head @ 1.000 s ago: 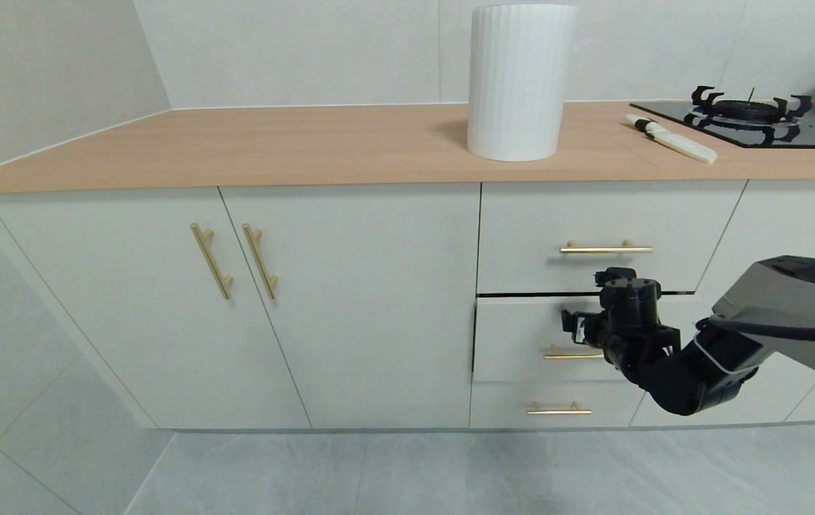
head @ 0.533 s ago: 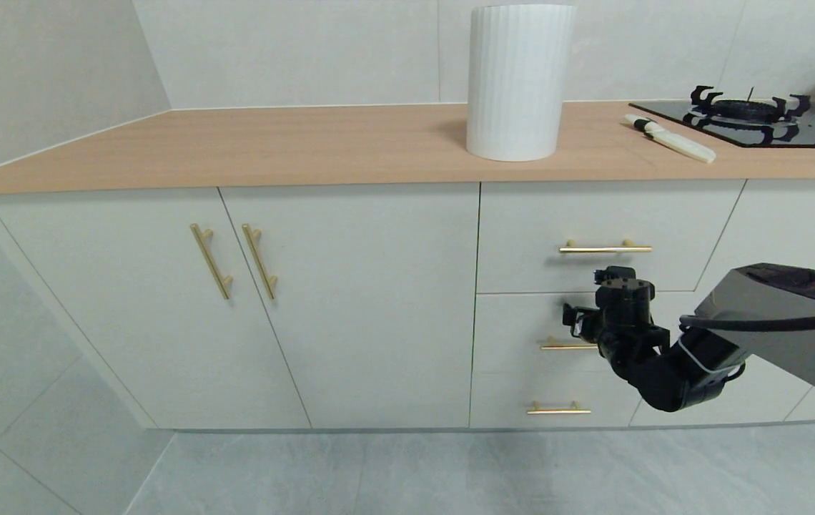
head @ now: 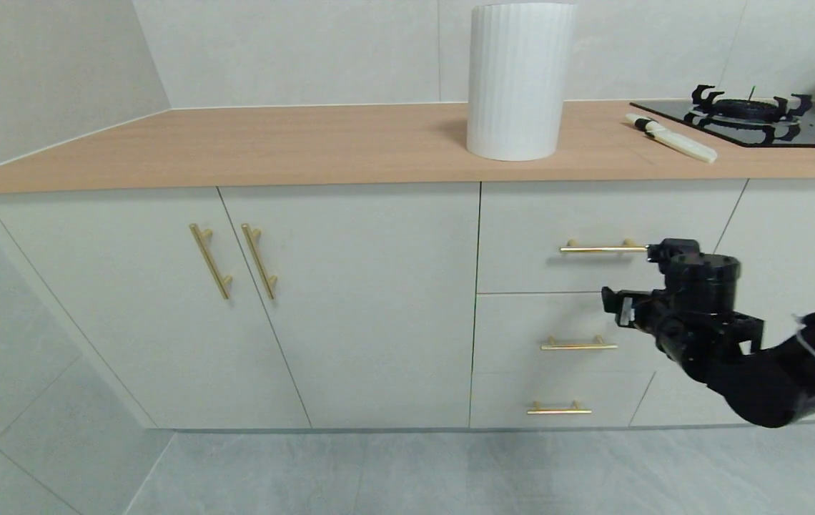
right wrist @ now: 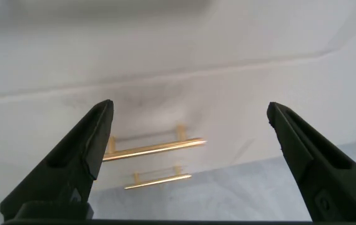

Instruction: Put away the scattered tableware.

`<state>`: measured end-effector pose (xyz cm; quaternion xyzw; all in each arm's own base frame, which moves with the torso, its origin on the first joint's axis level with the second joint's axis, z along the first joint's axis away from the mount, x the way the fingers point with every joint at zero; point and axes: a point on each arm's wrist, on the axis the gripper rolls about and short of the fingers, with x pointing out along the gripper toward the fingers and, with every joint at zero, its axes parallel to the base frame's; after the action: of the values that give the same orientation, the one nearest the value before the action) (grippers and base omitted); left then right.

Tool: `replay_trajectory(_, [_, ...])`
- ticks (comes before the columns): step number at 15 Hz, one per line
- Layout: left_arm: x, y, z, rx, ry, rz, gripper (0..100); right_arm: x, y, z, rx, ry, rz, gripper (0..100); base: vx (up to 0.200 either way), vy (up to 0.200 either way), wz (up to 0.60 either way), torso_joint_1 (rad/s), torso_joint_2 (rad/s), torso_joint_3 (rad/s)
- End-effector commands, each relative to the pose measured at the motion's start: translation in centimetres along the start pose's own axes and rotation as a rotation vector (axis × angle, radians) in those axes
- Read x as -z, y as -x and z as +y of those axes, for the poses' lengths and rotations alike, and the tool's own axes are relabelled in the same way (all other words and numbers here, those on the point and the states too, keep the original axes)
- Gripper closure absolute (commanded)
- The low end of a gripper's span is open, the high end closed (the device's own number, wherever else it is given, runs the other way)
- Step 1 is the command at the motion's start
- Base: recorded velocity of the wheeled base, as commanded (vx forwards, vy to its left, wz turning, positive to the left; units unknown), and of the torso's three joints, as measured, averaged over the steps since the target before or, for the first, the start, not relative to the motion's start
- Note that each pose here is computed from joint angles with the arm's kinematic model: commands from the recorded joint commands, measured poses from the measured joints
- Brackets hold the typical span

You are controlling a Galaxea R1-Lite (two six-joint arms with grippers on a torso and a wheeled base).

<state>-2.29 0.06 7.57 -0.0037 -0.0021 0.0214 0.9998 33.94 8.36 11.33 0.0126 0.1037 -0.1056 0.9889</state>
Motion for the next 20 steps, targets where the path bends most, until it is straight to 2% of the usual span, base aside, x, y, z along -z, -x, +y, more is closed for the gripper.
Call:
replay_trajectory(1, [0.0, 0.0, 0.0, -0.002, 0.000, 0.001, 0, -6.5, 12.1, -5.6, 0.046, -0.056, -0.229, 0, 0.000, 0.000, 0.00, 0.000, 0.00, 0.000])
replay_trajectory(4, [0.0, 0.0, 0.0, 0.000, 0.000, 0.001, 0, -7.6, 20.4, -10.8, 0.215, -0.023, -0.341, 0, 0.000, 0.000, 0.00, 0.000, 0.00, 0.000])
replay_trajectory(7, [0.0, 0.0, 0.0, 0.000, 0.000, 0.001, 0, -6.0, 27.1, -14.5, 0.286, -0.020, -0.339, 0, 0.000, 0.000, 0.00, 0.000, 0.00, 0.000])
replay_trajectory(11, [0.0, 0.0, 0.0, -0.002, 0.000, 0.001, 0, -1.7, 33.6, -17.1, 0.338, -0.014, -0.325, 0, 0.000, 0.000, 0.00, 0.000, 0.00, 0.000])
replay_trajectory(14, [0.0, 0.0, 0.0, 0.000, 0.000, 0.001, 0, 1.8, 35.4, -17.6, 0.384, -0.005, -0.344, 0, 0.000, 0.000, 0.00, 0.000, 0.00, 0.000])
replay_trajectory(16, [0.0, 0.0, 0.0, 0.000, 0.000, 0.001, 0, 4.1, 35.6, -17.6, 0.307, 0.023, -0.372, 0, 0.000, 0.000, 0.00, 0.000, 0.00, 0.000])
replay_trajectory(18, [0.0, 0.0, 0.0, 0.000, 0.000, 0.001, 0, 7.1, 34.3, -17.1, 0.221, 0.040, -0.336, 0, 0.000, 0.000, 0.00, 0.000, 0.00, 0.000])
replay_trajectory(20, [0.0, 0.0, 0.0, 0.000, 0.000, 0.001, 0, 9.5, 32.5, -16.4, 0.005, -0.020, -0.274, 0, 0.000, 0.000, 0.00, 0.000, 0.00, 0.000])
